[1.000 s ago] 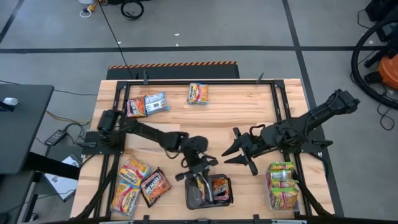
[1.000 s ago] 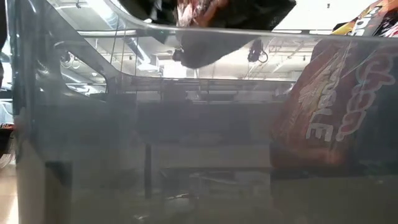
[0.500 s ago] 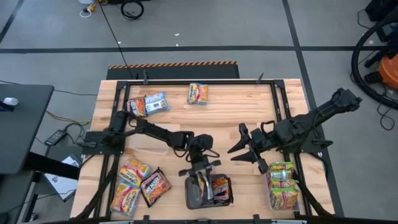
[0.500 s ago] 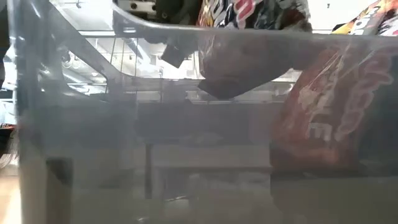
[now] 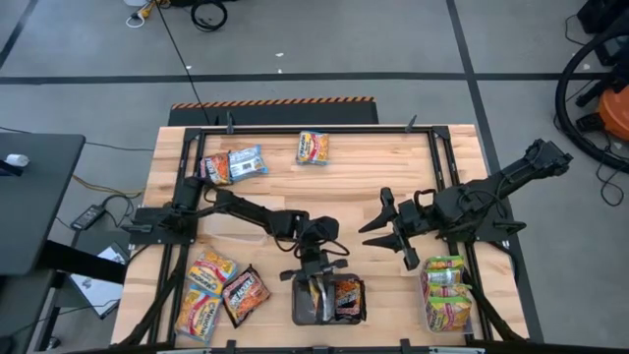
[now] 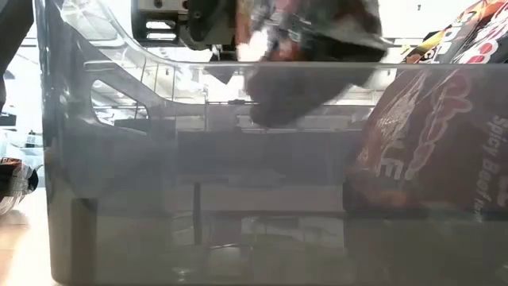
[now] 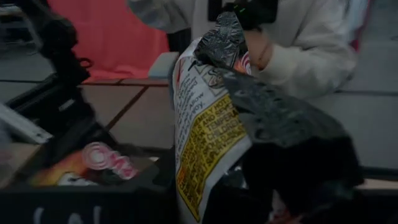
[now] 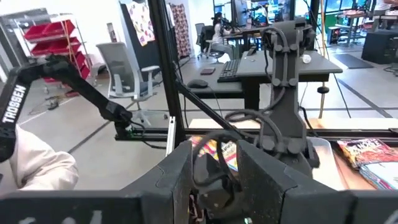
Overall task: Sort Maruchan noodles
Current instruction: Put the top right black noodle pack into the black bin
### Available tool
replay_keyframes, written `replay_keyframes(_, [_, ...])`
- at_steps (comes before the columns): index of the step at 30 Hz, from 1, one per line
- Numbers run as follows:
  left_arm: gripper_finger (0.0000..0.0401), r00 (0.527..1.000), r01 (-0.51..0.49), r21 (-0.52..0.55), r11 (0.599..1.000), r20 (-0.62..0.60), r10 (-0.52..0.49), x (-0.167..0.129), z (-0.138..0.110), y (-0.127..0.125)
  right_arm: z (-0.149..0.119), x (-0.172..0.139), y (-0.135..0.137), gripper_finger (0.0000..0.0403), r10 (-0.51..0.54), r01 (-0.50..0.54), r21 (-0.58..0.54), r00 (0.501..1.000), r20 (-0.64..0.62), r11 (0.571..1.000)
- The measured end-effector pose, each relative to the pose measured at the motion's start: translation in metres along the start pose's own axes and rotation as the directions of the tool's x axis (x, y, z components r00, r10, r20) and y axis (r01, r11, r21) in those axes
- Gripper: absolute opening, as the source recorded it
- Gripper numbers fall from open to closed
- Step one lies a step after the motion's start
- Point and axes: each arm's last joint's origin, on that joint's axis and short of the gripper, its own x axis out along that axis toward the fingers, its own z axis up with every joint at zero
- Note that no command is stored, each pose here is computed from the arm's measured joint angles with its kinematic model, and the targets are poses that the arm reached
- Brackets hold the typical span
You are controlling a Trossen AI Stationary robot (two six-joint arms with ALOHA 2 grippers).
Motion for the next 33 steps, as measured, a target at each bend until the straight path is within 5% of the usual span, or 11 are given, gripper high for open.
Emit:
replay_keyframes(3, [0.0137,0.999,-0.033,0.025,0.999,-0.028,0.034,0.003,-0.006,0.001,-0.002,0.0,0.0,0.0131,-0.002,0.002,-0.02,1.0,-0.021,1.0])
replay_keyframes(14, [0.0137,0.995,0.057,-0.14,0.989,-0.067,-0.067,-0.006,-0.026,-0.008,-0.003,0.0,0.0,0.0131,-0.004,0.003,-0.005,0.999,-0.032,1.0])
replay_keyframes(26, [0.0137,0.983,0.152,-0.067,0.986,-0.094,-0.158,-0.002,-0.018,-0.025,-0.006,0.0,-0.001,0.0131,-0.01,0.01,-0.009,0.998,-0.065,1.0])
replay_keyframes(33, [0.0137,0.976,0.091,-0.083,0.992,-0.192,-0.106,0.0,-0.021,-0.026,-0.007,0.0,-0.001,0.0131,-0.021,0.02,-0.006,0.998,-0.066,1.0])
